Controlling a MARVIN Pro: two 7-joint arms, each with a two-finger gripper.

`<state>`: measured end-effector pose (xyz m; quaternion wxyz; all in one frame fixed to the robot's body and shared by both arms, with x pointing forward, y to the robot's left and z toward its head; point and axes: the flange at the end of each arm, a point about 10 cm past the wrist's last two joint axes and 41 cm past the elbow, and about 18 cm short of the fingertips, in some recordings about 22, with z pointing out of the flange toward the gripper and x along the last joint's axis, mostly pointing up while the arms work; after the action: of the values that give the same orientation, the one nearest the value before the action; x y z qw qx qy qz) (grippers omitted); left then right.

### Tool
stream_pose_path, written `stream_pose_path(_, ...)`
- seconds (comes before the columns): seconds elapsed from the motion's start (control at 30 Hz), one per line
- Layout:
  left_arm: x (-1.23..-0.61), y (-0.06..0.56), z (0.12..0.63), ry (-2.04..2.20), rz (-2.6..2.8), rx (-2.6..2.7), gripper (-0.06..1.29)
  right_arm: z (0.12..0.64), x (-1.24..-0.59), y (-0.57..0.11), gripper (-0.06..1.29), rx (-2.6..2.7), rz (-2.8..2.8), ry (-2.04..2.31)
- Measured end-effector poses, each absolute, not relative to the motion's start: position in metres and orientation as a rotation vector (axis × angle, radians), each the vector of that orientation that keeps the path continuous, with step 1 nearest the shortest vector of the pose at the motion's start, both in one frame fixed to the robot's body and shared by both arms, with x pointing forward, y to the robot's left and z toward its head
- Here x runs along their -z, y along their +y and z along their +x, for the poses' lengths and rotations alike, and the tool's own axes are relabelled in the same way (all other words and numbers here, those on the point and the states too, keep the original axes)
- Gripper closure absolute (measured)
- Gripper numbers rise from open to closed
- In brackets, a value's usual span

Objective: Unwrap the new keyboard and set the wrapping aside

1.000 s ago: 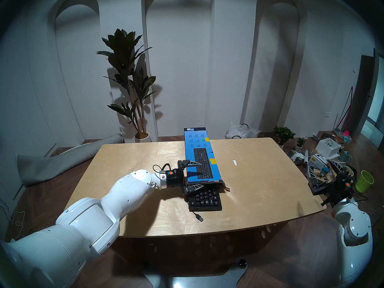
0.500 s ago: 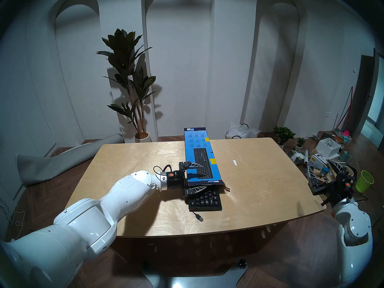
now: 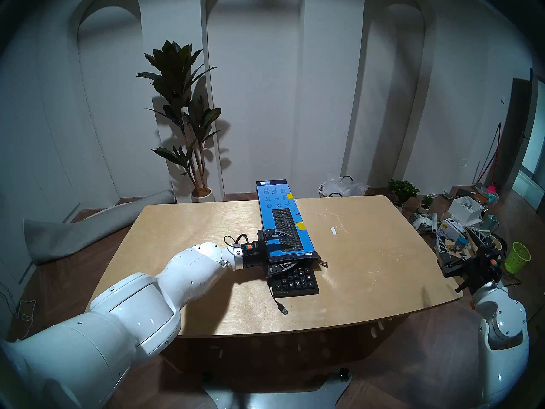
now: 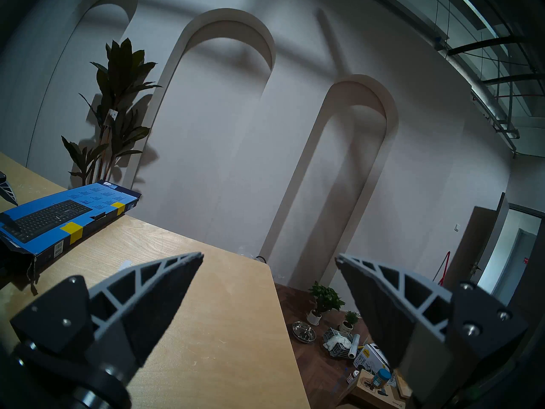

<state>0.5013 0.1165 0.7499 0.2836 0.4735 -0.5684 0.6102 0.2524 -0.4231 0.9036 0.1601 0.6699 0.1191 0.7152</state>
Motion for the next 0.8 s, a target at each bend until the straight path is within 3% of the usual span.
stream_pose_path(0.03,-0.749,0.116,0.502,-1.524,1.272,-1.629,1.21,0.252,-0.904,-0.423,0.00,-2.043,1.914,0.340)
stream_pose_path(0.07,-0.749,0.115,0.502,-1.526,1.277,-1.625,1.24,0.252,-0.904,-0.423,0.00,-2.043,1.914,0.340)
stream_pose_path(0.8,-0.791,0.100,0.527,-1.263,1.318,-1.573,1.25,0.253,-0.903,-0.423,0.00,-2.043,1.916,0.339)
